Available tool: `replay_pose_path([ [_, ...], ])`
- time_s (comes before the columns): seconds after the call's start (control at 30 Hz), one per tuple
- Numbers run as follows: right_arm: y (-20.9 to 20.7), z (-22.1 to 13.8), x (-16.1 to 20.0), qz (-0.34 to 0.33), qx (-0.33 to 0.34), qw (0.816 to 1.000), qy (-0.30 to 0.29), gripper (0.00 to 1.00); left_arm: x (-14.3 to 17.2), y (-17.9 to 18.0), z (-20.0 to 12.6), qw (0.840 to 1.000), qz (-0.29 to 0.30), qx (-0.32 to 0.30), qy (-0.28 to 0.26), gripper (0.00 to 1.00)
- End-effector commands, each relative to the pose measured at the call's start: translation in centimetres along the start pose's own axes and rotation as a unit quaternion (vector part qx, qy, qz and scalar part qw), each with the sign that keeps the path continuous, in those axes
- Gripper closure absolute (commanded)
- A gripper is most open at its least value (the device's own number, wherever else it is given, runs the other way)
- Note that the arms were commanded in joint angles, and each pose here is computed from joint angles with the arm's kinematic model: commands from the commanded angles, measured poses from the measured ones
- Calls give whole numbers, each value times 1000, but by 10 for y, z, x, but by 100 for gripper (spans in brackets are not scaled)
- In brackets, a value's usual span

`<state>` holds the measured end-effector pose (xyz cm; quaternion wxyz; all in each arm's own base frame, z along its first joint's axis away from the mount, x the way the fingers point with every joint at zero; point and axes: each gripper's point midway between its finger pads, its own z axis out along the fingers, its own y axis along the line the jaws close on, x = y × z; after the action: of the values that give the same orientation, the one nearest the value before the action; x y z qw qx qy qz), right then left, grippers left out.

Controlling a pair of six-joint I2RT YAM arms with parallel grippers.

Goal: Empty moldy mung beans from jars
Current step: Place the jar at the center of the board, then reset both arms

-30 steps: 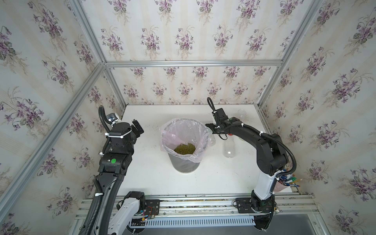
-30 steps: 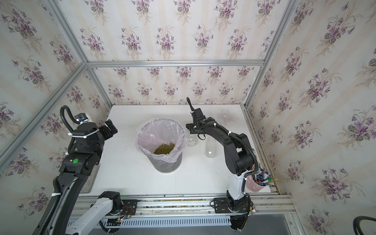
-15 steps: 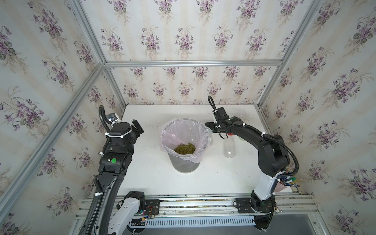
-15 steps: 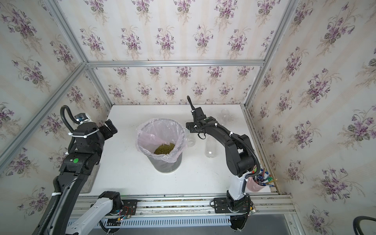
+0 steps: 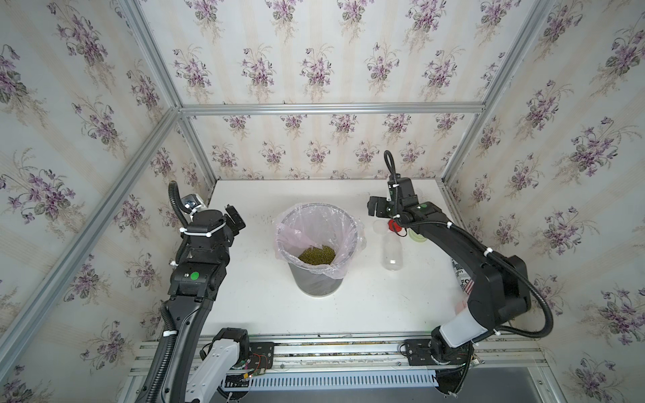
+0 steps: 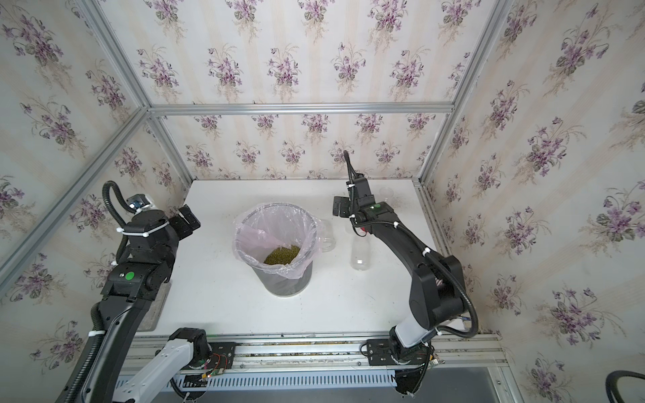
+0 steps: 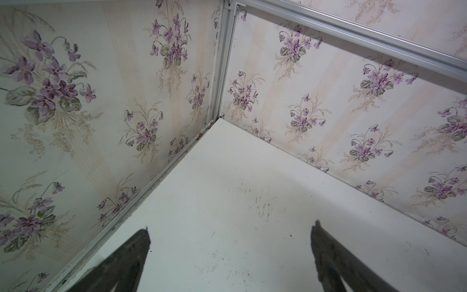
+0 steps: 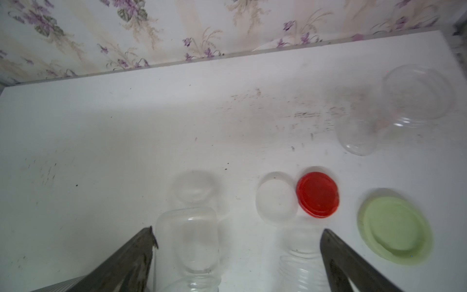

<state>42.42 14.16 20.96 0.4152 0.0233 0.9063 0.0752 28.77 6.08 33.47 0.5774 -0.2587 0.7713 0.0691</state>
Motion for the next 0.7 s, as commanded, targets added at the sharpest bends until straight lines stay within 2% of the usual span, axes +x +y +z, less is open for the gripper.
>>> replay_pose_path([
  [0.0,-19,-28,-31,27,41,995,-90,0,-5,3,0,1000,-5,-10,-10,0],
  [0.17,-58,-70,-40,49,114,979,-164,0,-6,5,-1,1000,-5,-14,-12,0],
  [0.37,-96,-84,-25,73,159,969,-174,0,-6,5,-2,1000,-7,-12,-11,0],
  [0.5,-131,-76,2,107,218,963,-120,0,-6,6,-2,1000,-8,-15,-11,0],
  [0.67,-135,-56,39,105,207,971,-47,1,-5,5,-2,1000,-10,-11,-9,0],
])
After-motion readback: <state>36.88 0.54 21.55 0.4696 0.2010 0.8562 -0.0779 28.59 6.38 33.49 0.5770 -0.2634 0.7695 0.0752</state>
